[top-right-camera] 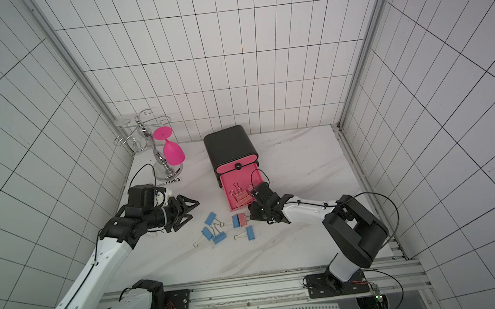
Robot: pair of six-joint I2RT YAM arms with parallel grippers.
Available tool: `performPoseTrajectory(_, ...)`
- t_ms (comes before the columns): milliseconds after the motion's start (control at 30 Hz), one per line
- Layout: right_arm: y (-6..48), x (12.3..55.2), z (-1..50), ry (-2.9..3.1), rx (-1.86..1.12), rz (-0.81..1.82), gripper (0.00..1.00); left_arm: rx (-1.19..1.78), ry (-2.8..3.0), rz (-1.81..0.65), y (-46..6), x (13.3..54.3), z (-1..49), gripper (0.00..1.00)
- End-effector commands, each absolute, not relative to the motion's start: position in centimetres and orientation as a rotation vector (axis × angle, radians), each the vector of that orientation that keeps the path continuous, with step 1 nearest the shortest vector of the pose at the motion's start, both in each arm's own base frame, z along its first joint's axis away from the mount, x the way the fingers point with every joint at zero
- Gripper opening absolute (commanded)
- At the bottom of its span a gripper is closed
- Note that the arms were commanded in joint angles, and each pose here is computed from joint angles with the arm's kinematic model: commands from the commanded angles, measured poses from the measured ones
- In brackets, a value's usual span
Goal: Put the binder clips in the drawer according to color
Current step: Move the binder clip to the center of the board.
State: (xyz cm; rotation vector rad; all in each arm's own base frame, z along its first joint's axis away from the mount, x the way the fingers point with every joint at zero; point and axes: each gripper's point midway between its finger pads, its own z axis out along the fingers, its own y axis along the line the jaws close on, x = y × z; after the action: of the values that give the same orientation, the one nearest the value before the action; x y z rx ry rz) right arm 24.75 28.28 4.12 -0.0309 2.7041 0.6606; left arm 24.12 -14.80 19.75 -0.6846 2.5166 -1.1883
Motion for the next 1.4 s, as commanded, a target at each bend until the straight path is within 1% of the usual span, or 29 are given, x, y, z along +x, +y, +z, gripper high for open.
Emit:
performPoseTrajectory(0,28.5,25.2,3.6,2.706,-0.005,0.662,0.0,-0.631,2.499,-1.194,-14.9,24.3,20.8,0.68)
performPoseTrajectory(300,27.9,24.9,2.7,2.721,0.025,0.632,0.0,-0.617,2.492,-1.193,-14.7,23.9,21.3,0.68)
performPoseTrajectory(567,26.6,24.2,1.6,2.751,0.028,0.549,0.0,-0.618,2.478,-1.201,-14.7,23.8,21.6,0.68)
performPoseTrajectory(900,25.8,24.0,2.0,2.737,0.028,0.525,0.0,-0.62,2.472,-1.203,-14.6,23.6,21.7,0.68)
performPoseTrajectory(1100,24.1,22.4,1.4,2.768,0.038,0.498,0.0,-0.626,2.463,-1.209,-14.6,23.7,21.7,0.68)
performPoseTrajectory(1367,19.6,19.3,1.5,2.765,0.188,0.467,0.0,-0.639,2.448,-1.218,-14.7,24.0,21.6,0.68)
